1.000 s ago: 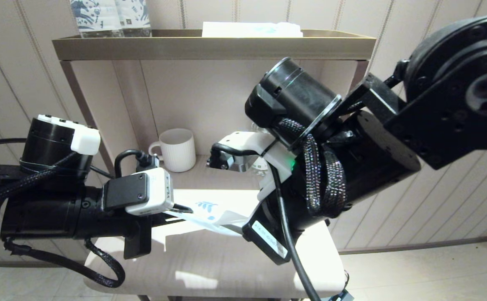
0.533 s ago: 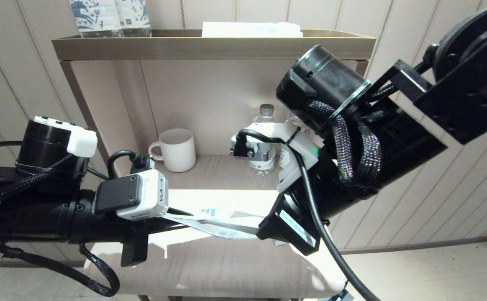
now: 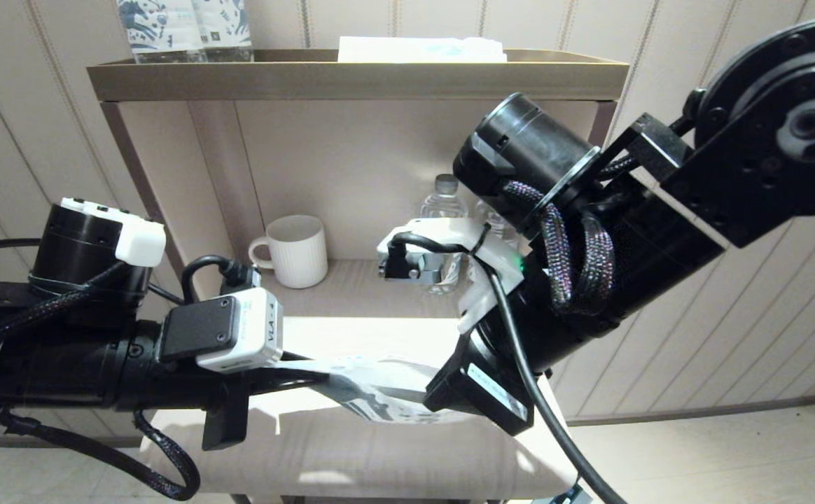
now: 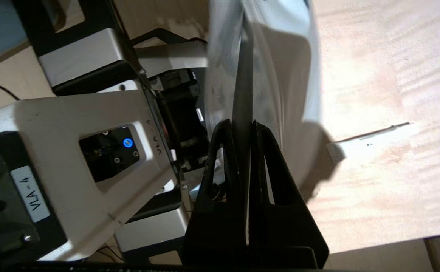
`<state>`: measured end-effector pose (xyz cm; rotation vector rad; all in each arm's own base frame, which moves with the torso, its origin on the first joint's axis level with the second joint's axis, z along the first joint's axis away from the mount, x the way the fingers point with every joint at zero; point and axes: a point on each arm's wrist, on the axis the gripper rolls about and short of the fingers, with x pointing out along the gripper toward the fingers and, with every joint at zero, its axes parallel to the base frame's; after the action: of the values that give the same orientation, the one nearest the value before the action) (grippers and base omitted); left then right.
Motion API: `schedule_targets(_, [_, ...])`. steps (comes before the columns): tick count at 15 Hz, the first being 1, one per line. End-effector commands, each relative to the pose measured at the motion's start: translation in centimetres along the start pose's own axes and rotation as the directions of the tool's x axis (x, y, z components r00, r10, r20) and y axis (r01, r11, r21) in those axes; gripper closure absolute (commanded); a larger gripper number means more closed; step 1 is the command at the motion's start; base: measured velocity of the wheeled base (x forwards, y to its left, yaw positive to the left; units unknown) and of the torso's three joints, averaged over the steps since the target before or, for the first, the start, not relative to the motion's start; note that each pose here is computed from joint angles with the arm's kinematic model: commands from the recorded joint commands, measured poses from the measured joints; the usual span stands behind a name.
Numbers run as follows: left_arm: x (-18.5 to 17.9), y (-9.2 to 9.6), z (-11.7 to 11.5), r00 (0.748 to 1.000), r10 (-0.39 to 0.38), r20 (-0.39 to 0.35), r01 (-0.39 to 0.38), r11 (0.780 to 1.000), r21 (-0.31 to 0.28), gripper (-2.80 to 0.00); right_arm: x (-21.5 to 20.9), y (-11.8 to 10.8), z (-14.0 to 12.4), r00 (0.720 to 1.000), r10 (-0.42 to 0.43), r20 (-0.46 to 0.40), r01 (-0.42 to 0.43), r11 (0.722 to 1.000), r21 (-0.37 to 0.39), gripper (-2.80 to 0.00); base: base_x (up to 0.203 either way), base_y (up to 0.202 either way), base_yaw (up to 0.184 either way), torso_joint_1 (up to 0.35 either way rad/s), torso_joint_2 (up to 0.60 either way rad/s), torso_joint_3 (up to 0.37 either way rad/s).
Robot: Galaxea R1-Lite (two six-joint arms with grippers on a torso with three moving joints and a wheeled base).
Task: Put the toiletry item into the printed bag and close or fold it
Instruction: Place the toothbrush in the storage bag
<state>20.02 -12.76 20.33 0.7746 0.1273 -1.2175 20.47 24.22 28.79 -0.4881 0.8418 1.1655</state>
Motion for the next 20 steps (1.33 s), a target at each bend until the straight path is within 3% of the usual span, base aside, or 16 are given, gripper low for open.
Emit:
schedule_targets(1, [0.1,-0.1,-0.1,1.0,-0.012,0.007,0.012,1.0,0.003,0.0,-0.3,0.1,-0.1,0.998,0.055,0.016,-0.055,0.998,-0.023,0.0,0.0,0.0,0.0,0.0,0.0,0.0])
schedule_targets(5, [-0.2,-0.3,0.1,1.0,-0.019,0.025,0.019,1.0,0.003,0.0,0.1,-0.4,0.0,0.996,0.084,0.024,-0.084,0.996,-0.02,0.0,0.0,0.0,0.0,0.0,0.0,0.0])
schedule_targets(20, [0.1,-0.1,0.0,0.999,-0.019,0.027,0.019,1.0,-0.024,0.0,-0.6,-0.6,-0.7,0.997,0.069,0.018,-0.069,0.998,-0.002,0.0,0.0,0.0,0.0,0.0,0.0,0.0])
